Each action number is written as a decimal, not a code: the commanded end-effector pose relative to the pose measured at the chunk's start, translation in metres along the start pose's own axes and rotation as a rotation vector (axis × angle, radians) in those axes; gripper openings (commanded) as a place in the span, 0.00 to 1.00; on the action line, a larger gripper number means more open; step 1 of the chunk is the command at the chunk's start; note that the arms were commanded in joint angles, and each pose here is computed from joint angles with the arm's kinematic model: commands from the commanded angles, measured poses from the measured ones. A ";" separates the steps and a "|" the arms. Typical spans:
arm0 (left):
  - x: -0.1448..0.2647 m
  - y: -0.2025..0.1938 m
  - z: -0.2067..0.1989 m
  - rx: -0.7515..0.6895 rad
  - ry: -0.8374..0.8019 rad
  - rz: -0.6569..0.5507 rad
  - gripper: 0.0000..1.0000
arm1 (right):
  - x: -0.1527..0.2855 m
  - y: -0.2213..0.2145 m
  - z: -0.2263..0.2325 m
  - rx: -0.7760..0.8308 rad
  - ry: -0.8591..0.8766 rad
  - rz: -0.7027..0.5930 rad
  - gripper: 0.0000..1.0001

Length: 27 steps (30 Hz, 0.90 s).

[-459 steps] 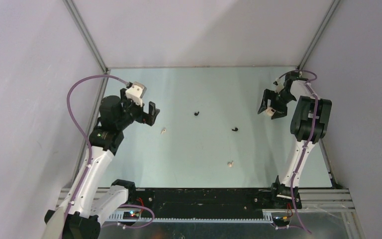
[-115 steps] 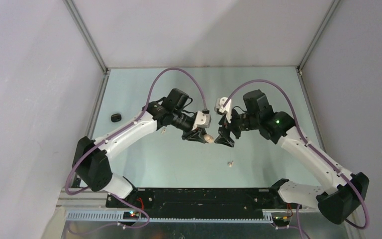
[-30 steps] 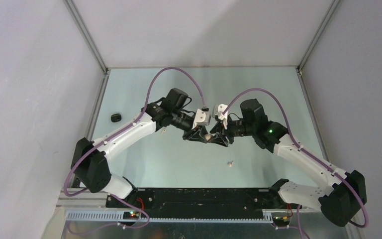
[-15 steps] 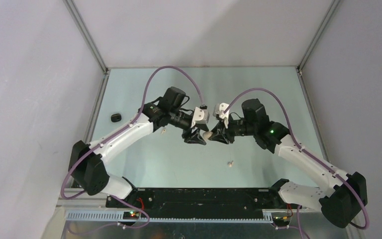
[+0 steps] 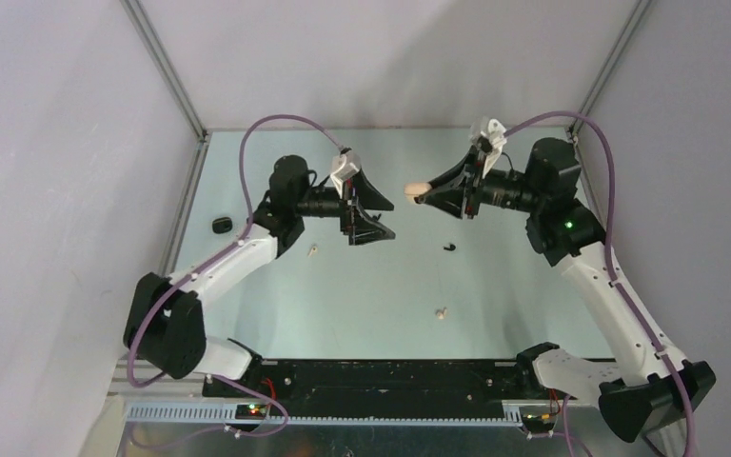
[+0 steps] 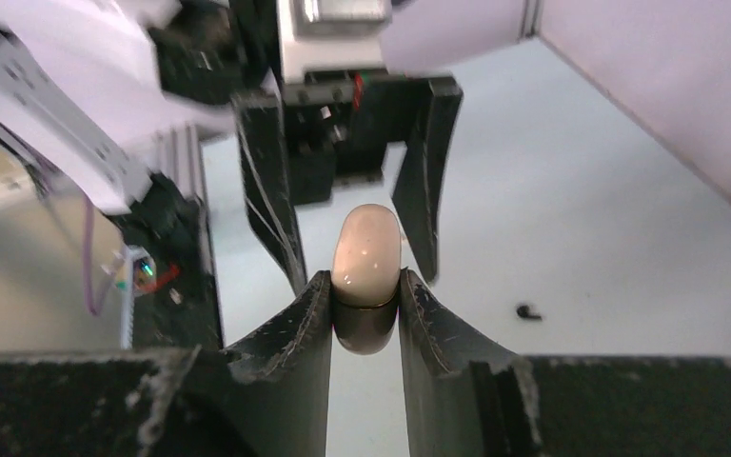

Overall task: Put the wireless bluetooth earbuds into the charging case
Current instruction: Pick up the charging case at the center of the board.

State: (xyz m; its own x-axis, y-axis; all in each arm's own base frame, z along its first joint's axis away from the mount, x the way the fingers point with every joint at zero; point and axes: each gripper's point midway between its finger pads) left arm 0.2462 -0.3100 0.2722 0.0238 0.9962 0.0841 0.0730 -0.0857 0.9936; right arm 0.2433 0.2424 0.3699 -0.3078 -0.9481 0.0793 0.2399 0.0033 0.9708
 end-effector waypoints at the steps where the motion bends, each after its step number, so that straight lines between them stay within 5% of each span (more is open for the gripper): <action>1: 0.001 0.080 -0.015 0.083 -0.060 -0.340 0.89 | -0.002 0.040 0.013 -0.171 0.103 -0.096 0.09; 7: 0.010 0.118 -0.029 0.149 -0.129 -0.562 0.88 | -0.008 0.040 0.005 -0.285 0.120 -0.163 0.10; 27: -0.015 0.105 -0.030 0.227 -0.127 -0.531 0.74 | -0.004 0.035 -0.002 -0.354 0.145 -0.240 0.10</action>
State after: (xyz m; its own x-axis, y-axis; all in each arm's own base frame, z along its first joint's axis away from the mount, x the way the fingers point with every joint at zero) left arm 0.2269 -0.3291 0.3744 0.0288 0.8980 -0.4391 0.3325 0.4056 0.8514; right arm 0.2570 0.2477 0.3890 -0.2698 -0.9518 -0.1458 0.5378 -0.2745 0.7971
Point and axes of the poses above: each gripper's point midway between its finger pads, its own x axis back along the fingers, its own z axis along the line the jaws close on, y = z × x, and after that the axes turned 9 degrees about -x, right-handed
